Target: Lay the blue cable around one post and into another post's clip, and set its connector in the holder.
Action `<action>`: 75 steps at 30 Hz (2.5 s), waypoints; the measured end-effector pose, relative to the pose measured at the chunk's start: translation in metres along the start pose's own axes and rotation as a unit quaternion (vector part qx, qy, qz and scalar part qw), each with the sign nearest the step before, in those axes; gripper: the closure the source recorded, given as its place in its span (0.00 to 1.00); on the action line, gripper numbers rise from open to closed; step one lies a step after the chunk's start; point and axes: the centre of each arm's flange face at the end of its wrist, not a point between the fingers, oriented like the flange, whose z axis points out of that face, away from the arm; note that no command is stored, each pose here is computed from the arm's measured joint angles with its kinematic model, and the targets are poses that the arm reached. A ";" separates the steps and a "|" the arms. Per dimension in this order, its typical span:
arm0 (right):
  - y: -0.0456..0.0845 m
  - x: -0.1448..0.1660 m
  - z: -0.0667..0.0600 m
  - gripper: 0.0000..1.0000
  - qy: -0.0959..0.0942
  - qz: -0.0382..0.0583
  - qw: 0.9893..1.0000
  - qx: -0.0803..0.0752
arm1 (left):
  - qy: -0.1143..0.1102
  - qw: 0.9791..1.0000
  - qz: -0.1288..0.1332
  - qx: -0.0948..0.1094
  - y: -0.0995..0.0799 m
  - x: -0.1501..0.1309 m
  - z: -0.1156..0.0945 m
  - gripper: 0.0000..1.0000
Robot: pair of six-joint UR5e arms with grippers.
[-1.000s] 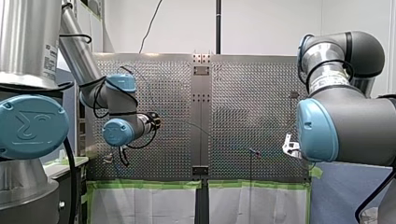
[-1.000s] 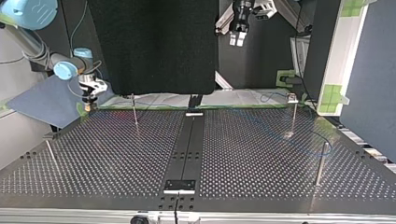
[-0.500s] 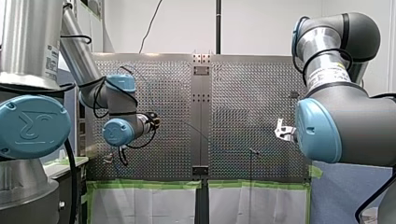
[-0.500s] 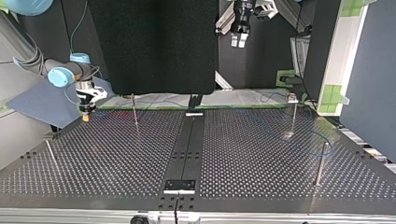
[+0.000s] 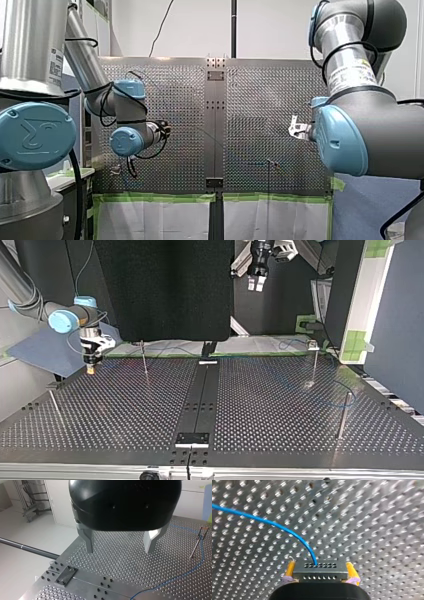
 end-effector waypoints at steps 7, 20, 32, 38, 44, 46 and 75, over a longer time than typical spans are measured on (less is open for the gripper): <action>-0.014 0.008 -0.010 1.00 0.000 0.000 1.000 0.002 | 0.000 1.000 -0.001 0.000 0.000 0.000 0.000 0.02; -0.035 0.047 -0.033 1.00 0.014 0.001 1.000 -0.002 | 0.000 1.000 -0.002 -0.001 0.000 0.000 0.000 0.02; -0.050 0.085 -0.045 1.00 0.029 -0.001 1.000 0.000 | -0.001 1.000 -0.001 -0.006 0.003 -0.001 0.002 0.02; -0.053 0.108 -0.054 1.00 0.044 0.003 0.999 0.000 | 0.000 1.000 0.002 -0.011 0.005 -0.001 0.003 0.02; -0.057 0.139 -0.062 1.00 0.066 0.003 0.998 0.001 | 0.002 1.000 0.006 -0.015 0.007 -0.001 0.004 0.02; -0.057 0.145 -0.064 1.00 0.070 0.002 0.998 0.001 | 0.002 1.000 0.007 -0.016 0.008 -0.001 0.005 0.02; -0.007 0.152 -0.069 1.00 0.063 -0.009 0.996 -0.055 | 0.005 0.999 0.019 -0.028 0.015 -0.001 0.009 0.02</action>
